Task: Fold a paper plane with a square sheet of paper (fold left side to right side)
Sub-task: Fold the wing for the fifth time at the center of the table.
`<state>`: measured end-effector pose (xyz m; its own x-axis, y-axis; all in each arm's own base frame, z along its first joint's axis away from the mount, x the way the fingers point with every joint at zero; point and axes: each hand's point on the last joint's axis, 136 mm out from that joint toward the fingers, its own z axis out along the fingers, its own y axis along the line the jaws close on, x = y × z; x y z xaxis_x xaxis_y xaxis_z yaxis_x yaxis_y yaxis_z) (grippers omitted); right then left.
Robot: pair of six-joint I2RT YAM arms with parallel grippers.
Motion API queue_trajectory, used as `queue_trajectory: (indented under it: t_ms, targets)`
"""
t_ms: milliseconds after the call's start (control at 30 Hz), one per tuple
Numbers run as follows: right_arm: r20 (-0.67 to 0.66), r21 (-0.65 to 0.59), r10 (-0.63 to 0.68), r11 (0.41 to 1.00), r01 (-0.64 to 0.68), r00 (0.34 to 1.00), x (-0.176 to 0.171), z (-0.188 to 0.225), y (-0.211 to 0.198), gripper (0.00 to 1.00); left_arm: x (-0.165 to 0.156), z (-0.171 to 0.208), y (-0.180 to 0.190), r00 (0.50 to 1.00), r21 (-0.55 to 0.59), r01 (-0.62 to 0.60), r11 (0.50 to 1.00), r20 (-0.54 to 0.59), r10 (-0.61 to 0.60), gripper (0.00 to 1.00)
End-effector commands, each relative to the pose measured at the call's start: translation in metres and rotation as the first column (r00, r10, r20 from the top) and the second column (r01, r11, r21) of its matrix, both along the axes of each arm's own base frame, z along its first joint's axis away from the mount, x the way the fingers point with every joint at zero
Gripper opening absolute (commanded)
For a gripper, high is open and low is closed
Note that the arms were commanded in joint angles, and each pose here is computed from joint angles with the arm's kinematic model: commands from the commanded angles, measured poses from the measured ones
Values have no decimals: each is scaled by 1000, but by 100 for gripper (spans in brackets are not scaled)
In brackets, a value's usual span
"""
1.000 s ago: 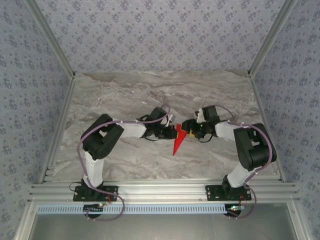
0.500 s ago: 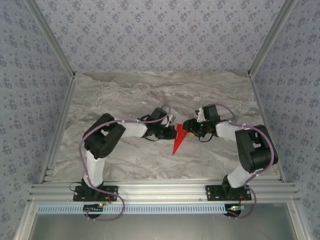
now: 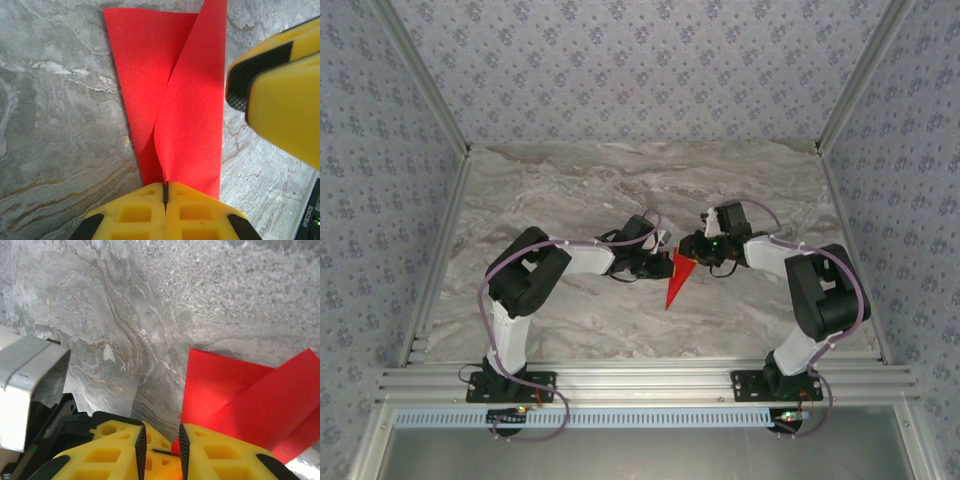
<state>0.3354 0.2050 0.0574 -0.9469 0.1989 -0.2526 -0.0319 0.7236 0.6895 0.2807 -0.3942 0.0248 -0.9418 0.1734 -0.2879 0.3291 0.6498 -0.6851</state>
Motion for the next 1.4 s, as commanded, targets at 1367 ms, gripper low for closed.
queue_trajectory:
  t_ms: [1367]
  targets:
    - [-204,-193,-84,980,44,975,-46,-87,-47,9,-19,78,18,996,-83,7,997,88,0,25]
